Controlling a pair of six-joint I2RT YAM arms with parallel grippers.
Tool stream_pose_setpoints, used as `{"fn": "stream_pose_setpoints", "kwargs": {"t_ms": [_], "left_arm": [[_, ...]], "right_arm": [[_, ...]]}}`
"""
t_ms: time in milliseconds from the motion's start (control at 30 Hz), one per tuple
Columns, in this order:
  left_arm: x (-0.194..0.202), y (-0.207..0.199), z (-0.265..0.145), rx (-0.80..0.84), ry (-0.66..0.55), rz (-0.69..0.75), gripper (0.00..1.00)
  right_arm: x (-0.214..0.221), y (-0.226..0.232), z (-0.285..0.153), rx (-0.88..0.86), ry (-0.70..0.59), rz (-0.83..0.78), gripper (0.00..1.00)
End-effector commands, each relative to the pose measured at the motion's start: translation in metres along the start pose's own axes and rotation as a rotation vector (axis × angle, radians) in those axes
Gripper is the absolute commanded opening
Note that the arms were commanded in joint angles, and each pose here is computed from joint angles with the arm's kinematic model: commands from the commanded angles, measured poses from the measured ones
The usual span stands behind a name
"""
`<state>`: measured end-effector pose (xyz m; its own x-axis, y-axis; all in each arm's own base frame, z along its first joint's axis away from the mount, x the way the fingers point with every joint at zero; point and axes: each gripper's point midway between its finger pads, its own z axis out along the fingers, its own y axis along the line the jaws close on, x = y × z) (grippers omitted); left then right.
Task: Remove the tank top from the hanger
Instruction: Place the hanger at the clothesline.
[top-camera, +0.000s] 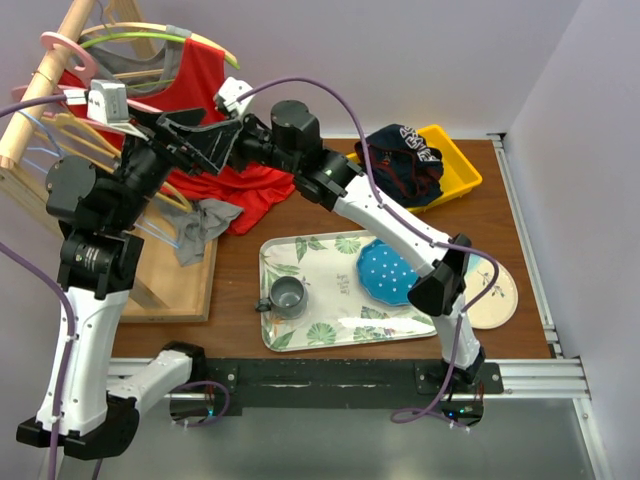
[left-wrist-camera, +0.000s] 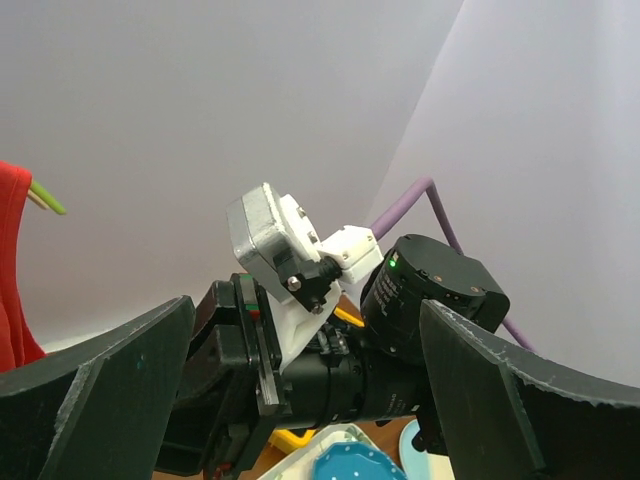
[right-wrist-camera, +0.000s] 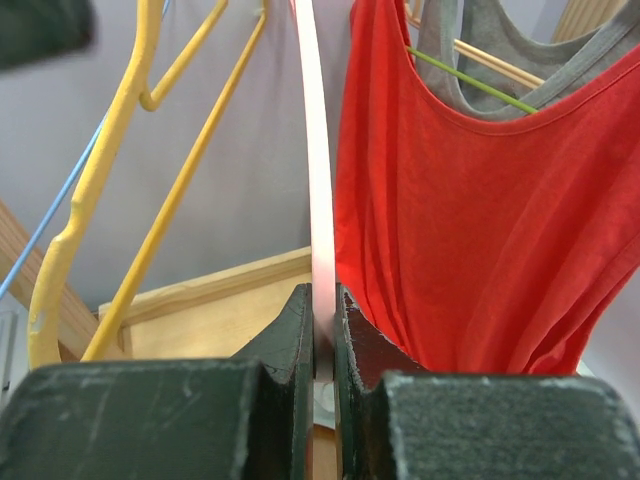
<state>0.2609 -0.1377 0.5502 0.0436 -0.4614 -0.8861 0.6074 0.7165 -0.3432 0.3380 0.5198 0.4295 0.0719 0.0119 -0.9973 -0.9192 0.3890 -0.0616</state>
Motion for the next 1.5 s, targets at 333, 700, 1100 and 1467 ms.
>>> {"fn": "stream_pose_setpoints", "kwargs": {"t_ms": [333, 700, 1100, 1467], "left_arm": [[-0.010, 0.016, 0.006, -0.083, -0.010, 0.083, 1.00], [-0.012, 0.033, 0.011, -0.154, -0.016, 0.129, 1.00], [-0.017, 0.119, 0.032, -0.522, -0.038, 0.241, 1.00], [-0.016, 0.175, 0.072, -0.710, -0.143, 0.195, 0.93]], "right_arm": [[-0.009, -0.007, 0.012, 0.050, -0.037, 0.019, 0.00], [-0.008, -0.011, 0.004, 0.148, -0.010, 0.040, 0.36], [-0.022, 0.000, -0.101, 0.240, 0.048, 0.166, 0.91], [-0.023, 0.017, -0.197, 0.259, 0.065, 0.166, 0.94]]}}
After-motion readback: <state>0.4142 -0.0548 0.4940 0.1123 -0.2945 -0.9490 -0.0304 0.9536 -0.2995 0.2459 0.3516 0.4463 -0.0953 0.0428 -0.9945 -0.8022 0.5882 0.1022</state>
